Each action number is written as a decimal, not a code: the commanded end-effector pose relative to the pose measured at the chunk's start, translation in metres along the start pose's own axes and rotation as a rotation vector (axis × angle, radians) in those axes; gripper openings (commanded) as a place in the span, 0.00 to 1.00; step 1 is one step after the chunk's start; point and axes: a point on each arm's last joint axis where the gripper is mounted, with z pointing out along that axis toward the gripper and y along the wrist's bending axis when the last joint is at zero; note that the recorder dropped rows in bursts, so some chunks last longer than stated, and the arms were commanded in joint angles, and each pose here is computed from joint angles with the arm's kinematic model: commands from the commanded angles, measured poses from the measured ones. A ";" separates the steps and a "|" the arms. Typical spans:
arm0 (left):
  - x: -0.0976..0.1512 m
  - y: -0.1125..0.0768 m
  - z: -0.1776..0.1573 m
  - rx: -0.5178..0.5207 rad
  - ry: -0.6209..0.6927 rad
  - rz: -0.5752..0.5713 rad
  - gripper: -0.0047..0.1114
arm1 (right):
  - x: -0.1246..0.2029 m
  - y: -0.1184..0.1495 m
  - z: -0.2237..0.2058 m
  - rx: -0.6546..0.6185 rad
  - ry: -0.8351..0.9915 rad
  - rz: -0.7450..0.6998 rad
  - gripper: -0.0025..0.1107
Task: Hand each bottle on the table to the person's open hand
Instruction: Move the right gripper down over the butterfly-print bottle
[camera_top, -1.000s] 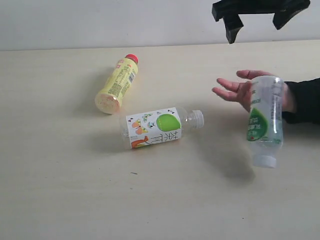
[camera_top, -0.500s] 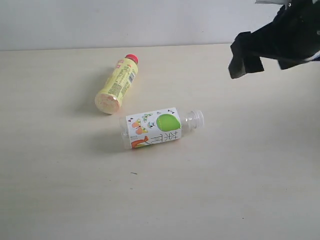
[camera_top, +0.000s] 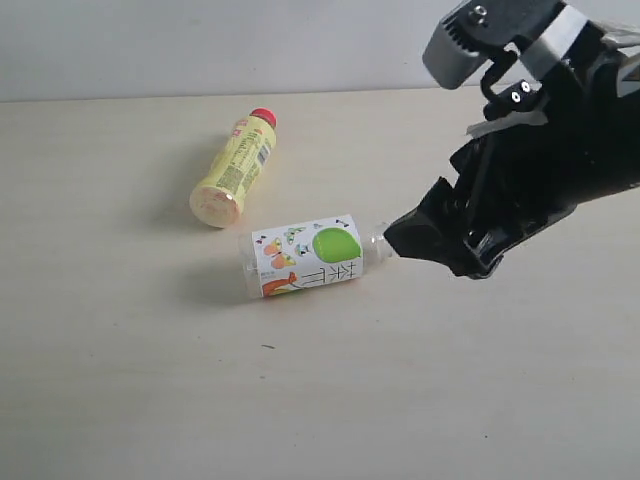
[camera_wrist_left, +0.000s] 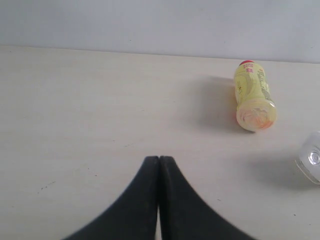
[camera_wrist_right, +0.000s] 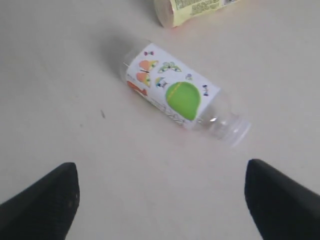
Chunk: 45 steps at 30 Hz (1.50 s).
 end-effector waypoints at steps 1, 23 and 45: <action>0.001 0.000 0.000 0.006 -0.007 0.002 0.06 | -0.012 -0.012 0.008 0.068 0.080 -0.136 0.76; 0.001 0.000 0.000 0.006 -0.007 0.002 0.06 | -0.071 -0.043 0.069 -0.017 0.275 -0.551 0.76; 0.001 0.000 0.000 0.006 -0.007 0.002 0.06 | -0.071 -0.040 0.110 -0.097 0.296 -0.725 0.76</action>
